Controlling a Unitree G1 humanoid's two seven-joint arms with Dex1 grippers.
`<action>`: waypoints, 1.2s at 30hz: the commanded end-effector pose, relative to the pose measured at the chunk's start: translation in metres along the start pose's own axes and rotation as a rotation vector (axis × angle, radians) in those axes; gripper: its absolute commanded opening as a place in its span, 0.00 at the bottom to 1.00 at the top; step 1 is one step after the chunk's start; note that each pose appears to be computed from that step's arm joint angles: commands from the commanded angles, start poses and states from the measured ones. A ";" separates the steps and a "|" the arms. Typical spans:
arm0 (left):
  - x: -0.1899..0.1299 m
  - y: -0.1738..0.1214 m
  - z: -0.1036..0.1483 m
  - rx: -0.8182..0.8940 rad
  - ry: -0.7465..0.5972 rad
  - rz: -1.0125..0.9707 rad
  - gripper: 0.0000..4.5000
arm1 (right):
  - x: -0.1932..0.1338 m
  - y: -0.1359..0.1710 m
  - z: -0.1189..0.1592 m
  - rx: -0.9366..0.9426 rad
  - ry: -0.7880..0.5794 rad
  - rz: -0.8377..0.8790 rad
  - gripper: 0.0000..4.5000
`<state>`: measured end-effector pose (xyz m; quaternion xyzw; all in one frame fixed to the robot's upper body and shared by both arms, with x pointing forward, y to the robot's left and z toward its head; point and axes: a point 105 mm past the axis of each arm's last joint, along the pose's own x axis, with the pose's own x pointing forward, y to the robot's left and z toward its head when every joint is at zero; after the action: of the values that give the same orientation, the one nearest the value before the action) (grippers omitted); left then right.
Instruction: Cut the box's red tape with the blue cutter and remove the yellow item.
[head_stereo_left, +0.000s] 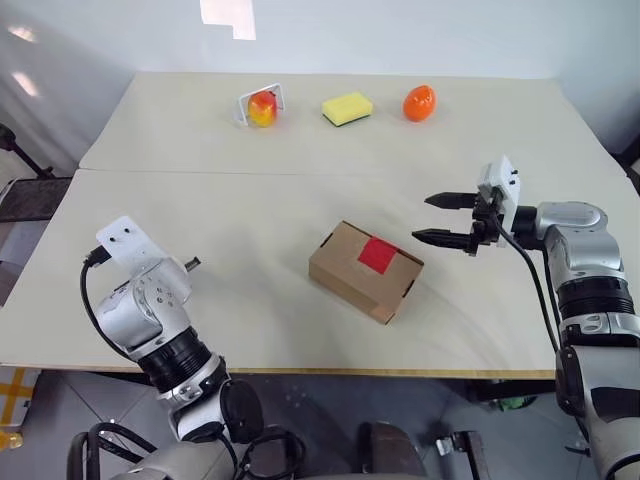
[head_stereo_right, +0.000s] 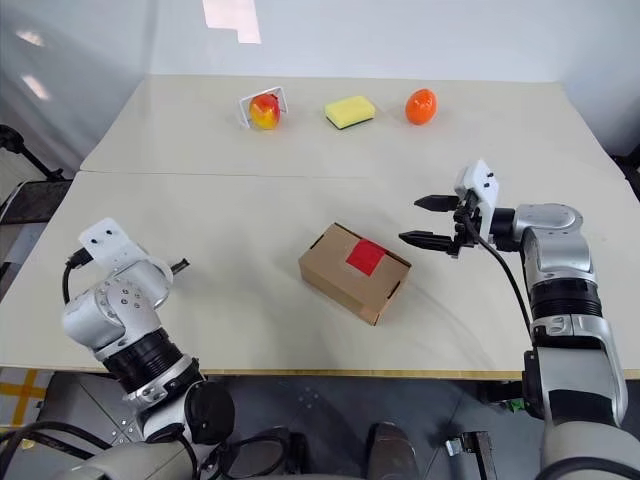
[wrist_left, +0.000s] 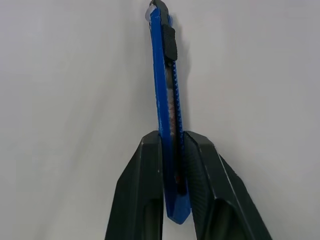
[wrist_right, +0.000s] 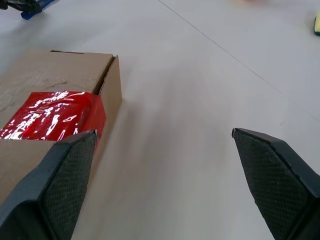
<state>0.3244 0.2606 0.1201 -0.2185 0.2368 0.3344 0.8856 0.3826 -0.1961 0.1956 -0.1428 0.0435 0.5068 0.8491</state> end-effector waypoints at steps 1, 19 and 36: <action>0.011 0.031 -0.023 -0.007 0.090 0.104 0.40 | -0.006 -0.001 0.008 -0.033 -0.014 -0.015 1.00; 0.014 0.043 -0.050 0.186 0.318 0.217 0.57 | -0.007 -0.002 0.008 -0.031 -0.013 -0.031 1.00; 0.014 0.058 -0.057 0.166 0.306 0.241 0.09 | -0.006 -0.003 0.010 -0.032 -0.014 -0.039 1.00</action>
<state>0.3113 0.2708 0.1079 -0.1591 0.3086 0.3527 0.8689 0.3830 -0.1980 0.1907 -0.1387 0.0517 0.4948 0.8563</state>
